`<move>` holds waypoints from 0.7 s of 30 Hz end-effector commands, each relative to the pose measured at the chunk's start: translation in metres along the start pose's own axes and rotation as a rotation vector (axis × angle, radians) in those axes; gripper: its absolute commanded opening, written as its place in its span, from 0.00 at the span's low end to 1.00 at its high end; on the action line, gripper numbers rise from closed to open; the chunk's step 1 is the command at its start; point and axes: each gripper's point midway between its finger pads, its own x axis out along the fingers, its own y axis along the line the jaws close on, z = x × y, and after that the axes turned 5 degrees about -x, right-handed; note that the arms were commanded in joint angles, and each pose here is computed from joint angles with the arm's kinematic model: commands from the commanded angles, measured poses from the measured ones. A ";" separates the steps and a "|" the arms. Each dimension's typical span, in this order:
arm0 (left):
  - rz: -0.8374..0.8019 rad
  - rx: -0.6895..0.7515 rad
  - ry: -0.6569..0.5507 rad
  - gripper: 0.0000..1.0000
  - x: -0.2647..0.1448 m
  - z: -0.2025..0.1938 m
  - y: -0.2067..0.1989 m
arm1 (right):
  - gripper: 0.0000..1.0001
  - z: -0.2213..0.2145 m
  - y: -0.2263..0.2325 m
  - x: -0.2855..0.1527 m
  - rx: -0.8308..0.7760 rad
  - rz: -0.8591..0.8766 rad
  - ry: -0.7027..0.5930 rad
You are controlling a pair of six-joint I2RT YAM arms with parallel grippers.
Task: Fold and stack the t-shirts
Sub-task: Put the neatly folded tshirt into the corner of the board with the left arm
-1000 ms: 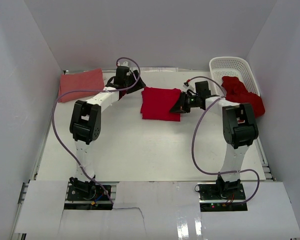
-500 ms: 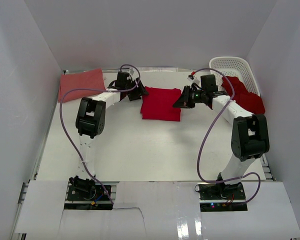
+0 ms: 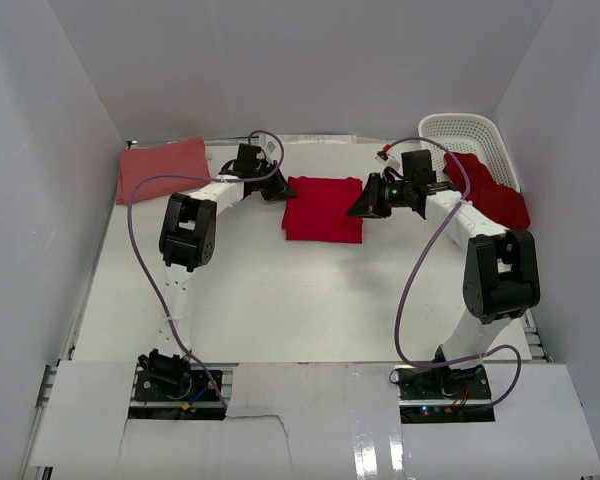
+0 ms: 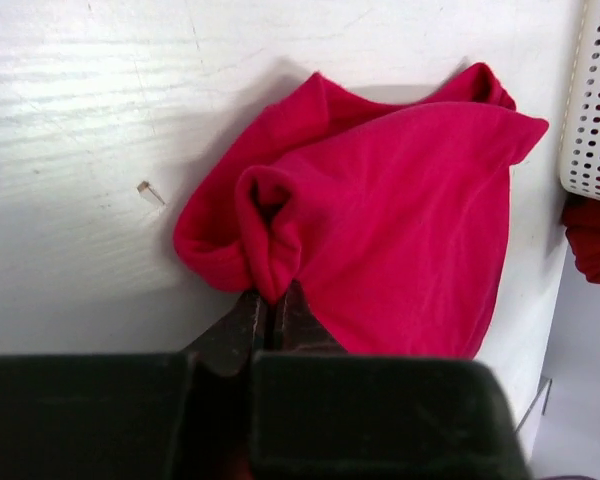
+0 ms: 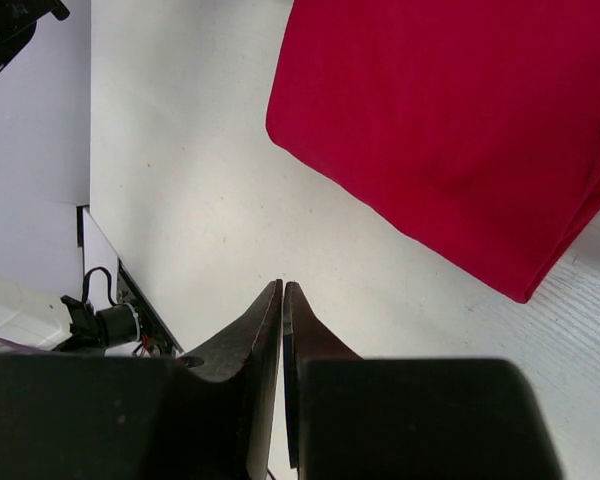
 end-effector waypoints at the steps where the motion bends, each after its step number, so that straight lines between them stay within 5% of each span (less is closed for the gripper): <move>1: 0.001 -0.014 0.117 0.00 0.002 -0.026 0.004 | 0.09 0.006 0.012 -0.009 -0.040 0.020 -0.024; 8: -0.107 -0.037 0.119 0.00 -0.012 0.003 -0.019 | 0.09 0.008 0.020 -0.014 -0.047 0.035 -0.034; 21: -0.029 -0.136 -0.118 0.00 -0.122 0.121 0.006 | 0.08 -0.003 0.026 -0.022 -0.053 0.047 -0.031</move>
